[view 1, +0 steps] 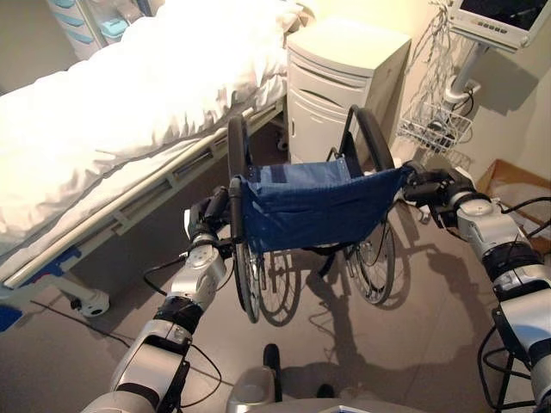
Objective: Push the wheelchair next to the bed
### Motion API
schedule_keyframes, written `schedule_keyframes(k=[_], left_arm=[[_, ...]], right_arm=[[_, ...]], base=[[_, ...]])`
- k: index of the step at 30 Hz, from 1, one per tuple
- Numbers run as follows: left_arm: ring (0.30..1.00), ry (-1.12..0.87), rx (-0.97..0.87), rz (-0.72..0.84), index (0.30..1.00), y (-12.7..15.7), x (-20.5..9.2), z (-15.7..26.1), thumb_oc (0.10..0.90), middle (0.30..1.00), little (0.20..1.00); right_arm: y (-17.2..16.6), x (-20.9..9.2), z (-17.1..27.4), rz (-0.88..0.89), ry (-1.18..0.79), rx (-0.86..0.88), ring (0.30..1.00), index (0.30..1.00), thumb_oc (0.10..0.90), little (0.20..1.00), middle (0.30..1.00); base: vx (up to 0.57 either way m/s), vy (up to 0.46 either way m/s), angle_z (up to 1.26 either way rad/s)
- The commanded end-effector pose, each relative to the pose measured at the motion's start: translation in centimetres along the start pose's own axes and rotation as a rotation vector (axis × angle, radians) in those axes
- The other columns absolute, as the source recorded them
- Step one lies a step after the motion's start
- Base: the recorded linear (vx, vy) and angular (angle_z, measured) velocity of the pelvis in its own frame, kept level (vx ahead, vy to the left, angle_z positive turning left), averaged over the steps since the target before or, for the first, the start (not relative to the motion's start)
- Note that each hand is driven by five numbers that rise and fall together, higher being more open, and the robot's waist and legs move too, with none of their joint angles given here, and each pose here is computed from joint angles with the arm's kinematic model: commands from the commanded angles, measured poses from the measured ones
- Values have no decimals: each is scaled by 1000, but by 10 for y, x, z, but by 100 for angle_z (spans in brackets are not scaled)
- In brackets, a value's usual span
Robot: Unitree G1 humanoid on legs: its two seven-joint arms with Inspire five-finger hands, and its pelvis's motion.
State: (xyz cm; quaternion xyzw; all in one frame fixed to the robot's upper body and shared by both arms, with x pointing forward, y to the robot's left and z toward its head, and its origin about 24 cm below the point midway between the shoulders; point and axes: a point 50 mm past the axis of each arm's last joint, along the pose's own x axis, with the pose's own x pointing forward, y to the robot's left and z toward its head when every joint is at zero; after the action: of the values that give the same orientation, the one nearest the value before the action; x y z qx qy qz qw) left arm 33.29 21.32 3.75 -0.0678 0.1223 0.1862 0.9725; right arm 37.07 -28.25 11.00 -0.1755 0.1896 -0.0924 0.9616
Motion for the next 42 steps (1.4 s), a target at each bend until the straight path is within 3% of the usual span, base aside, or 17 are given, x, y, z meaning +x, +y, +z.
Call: schedule_keyframes(k=[1,12,13,14,15,16,17,22,28,37,42], left_arm=[[300,-254,41,-114,300,-39,12,79,400,300,300],[300,-284,70,-117,300,-39,15,94,400,300,300],[300,-273,72,-118,300,-39,15,93,400,300,300],[300,-269,73,-118,300,-38,15,92,400,300,300],[300,-269,73,-118,300,-38,15,92,400,300,300],[347,-252,75,-118,347,-36,16,88,431,347,347],[900,-234,77,-113,900,-34,16,84,800,900,900],[900,-208,82,-85,900,-26,18,77,800,900,900],[900,-232,49,69,900,-2,17,73,800,900,900],[900,-106,119,256,900,46,4,10,800,900,900],[900,-59,195,301,900,74,-3,-11,800,900,900]], right_arm=[[22,-5,71,33,-284,111,300,300,400,300,300],[53,-10,70,88,-292,202,300,300,400,300,300],[59,-12,70,101,-292,204,347,347,431,347,347],[60,-12,69,107,-292,201,528,528,552,528,528],[60,-12,69,107,-291,201,528,528,552,528,528],[64,-13,66,125,-283,194,900,900,800,900,900],[64,-13,63,127,-279,189,900,900,800,900,900],[58,-14,58,95,-280,178,900,900,800,900,900],[41,-15,48,27,-282,191,900,900,800,900,900],[-35,-33,69,-333,-414,-98,900,900,800,900,900],[-65,-47,72,-418,-456,-110,900,900,800,900,900]], base=[[-25,77,13],[41,45,0],[45,8,3],[37,7,3],[34,2,3],[45,0,0],[53,-1,1],[33,-3,0],[0,0,0],[-25,-30,5],[-15,-8,1]])
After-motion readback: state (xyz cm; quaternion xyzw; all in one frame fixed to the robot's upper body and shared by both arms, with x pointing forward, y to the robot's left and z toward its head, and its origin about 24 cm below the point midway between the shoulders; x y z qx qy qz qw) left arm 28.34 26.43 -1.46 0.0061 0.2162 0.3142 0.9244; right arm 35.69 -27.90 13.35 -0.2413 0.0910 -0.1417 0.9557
